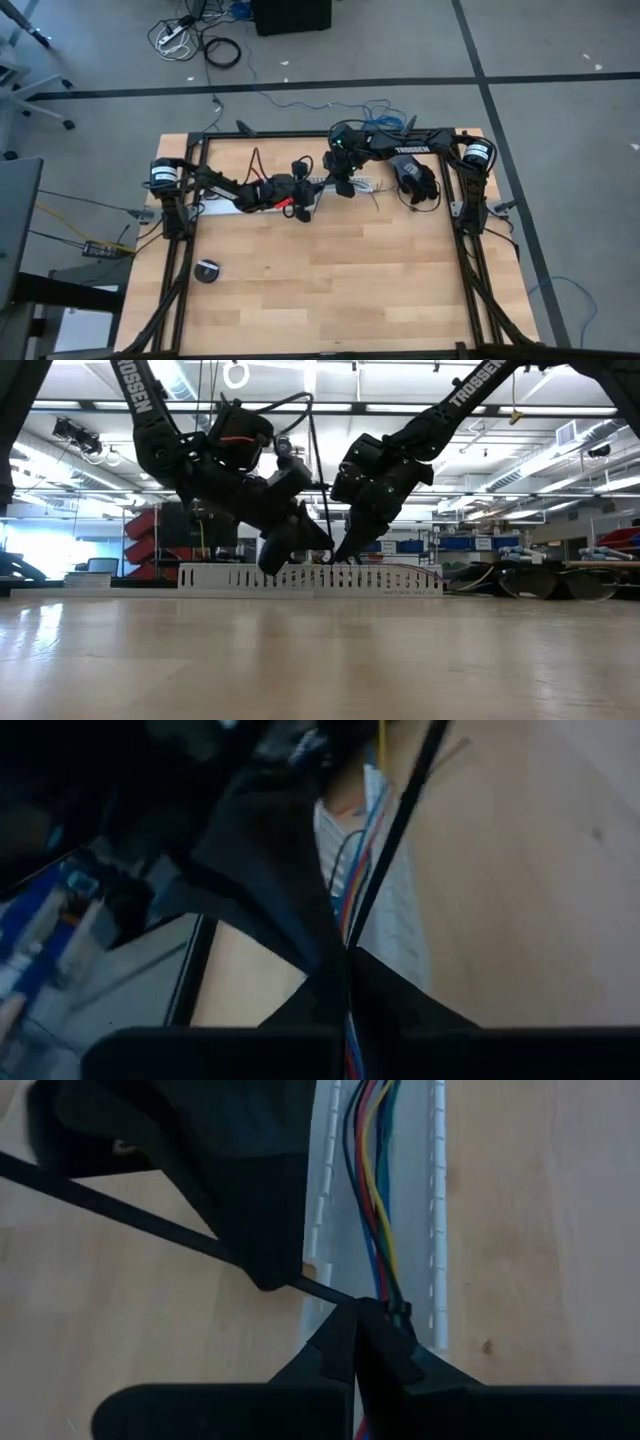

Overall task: Ziptie cables
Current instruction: Put the colored wires into the cable duct

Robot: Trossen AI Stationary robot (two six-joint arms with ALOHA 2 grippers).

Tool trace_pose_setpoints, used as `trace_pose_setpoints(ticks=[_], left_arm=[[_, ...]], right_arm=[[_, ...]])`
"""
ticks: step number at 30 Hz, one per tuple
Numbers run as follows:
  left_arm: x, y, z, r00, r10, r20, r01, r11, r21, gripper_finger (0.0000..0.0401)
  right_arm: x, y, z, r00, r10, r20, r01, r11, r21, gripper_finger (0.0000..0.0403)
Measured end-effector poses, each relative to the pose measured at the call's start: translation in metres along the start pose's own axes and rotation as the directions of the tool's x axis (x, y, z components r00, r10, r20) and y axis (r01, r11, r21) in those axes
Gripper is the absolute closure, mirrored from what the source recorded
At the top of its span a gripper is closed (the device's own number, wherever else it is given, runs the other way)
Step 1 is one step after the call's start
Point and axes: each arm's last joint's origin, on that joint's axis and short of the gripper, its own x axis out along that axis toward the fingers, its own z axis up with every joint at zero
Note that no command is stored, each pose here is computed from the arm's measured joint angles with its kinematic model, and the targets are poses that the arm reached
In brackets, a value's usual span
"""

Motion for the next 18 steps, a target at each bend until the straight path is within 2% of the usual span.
trace_pose_setpoints(ticks=[6,14,18], left_arm=[[-0.001,-0.002,0.007,0.992,0.106,-0.067,-0.118,0.971,-0.207,0.0401],[-0.004,-0.018,0.013,0.993,0.080,-0.084,-0.109,0.894,-0.434,0.0401],[-0.003,-0.030,0.012,0.991,0.085,-0.107,-0.126,0.875,-0.468,0.0401]], right_arm=[[0.000,0.000,0.000,1.000,0.000,-0.002,0.000,1.000,0.002,0.0403],[0.000,-0.001,-0.001,1.000,-0.002,-0.002,0.002,1.000,0.004,0.0403],[0.000,-0.001,0.000,1.000,-0.003,-0.001,0.003,1.000,0.003,0.0403]])
